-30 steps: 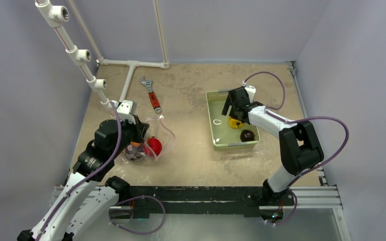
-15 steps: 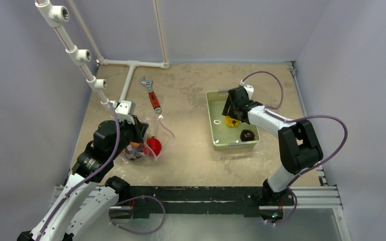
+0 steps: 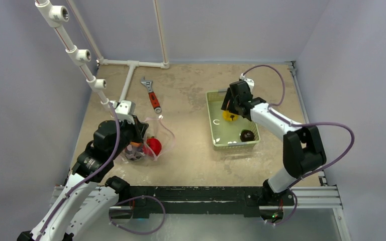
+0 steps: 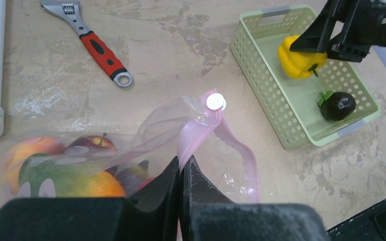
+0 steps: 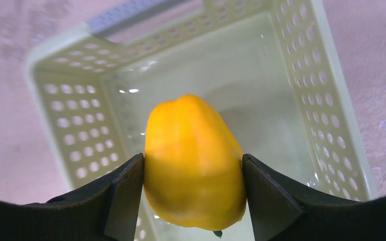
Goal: Place the food in the zip-top bag and seal the zipper
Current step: Pick up the fake vegetable from the bin, then place the fake vegetable in the zipper food storage bag.
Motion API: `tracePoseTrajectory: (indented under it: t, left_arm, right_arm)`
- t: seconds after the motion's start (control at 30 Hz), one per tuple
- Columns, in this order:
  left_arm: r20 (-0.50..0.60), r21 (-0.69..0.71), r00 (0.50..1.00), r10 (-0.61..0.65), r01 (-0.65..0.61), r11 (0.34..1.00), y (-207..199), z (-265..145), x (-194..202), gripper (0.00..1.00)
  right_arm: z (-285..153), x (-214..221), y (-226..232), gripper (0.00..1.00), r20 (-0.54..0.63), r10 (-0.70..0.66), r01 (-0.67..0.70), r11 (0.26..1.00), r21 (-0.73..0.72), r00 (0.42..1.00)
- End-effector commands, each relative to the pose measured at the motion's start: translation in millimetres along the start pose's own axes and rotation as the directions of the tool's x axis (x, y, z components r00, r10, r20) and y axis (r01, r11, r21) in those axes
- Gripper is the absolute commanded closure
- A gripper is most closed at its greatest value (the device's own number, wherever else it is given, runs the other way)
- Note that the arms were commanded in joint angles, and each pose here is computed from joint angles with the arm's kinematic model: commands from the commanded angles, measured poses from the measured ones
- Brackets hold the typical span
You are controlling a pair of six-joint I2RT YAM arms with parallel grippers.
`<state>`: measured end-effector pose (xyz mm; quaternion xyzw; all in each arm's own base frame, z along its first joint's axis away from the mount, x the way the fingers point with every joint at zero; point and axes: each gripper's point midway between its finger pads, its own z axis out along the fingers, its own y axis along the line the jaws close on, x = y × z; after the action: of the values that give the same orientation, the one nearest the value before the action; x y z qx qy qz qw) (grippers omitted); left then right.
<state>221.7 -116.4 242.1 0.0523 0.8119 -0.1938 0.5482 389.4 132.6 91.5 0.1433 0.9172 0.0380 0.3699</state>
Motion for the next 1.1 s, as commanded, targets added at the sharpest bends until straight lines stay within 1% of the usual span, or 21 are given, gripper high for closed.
tracePoseTrajectory:
  t: [0.0,0.1,0.2,0.33,0.5,0.73,0.87,1.07]
  left_arm:
    - [0.030,-0.001,0.999,-0.011,0.011,1.000,-1,2,-7,1.00]
    - [0.029,-0.002,1.000,-0.010,0.010,1.000,-1,2,-7,1.00]
    - [0.028,-0.005,1.000,-0.010,0.010,1.000,0,3,-7,1.00]
    - [0.023,-0.006,1.000,-0.010,0.010,1.000,0,3,-6,1.00]
    - [0.022,-0.010,1.000,-0.010,0.010,1.000,0,4,-6,1.00]
    - [0.016,-0.011,1.000,-0.009,0.009,1.000,1,5,-5,1.00]
    - [0.017,-0.012,1.000,-0.009,0.010,1.000,1,5,-5,1.00]
    - [0.015,-0.015,1.000,-0.011,0.011,1.000,1,5,-4,1.00]
  right_arm:
    - [-49,-59,31,0.82,0.125,0.043,-0.025,0.989,-0.143,0.991]
    - [-71,-75,43,0.83,0.160,0.048,-0.013,0.977,-0.215,0.986]
    - [-98,-88,59,0.83,0.189,0.052,0.011,0.947,-0.320,0.981]
    - [-141,-99,84,0.83,0.225,0.054,0.063,0.874,-0.481,0.973]
    - [-189,-102,110,0.83,0.266,0.037,0.140,0.775,-0.616,0.963]
    - [-238,-66,160,0.84,0.273,-0.041,0.235,0.641,-0.731,0.961]
    - [-262,-40,184,0.84,0.272,-0.097,0.280,0.538,-0.795,0.957]
    - [-281,9,212,0.84,0.257,-0.204,0.323,0.436,-0.840,0.945]
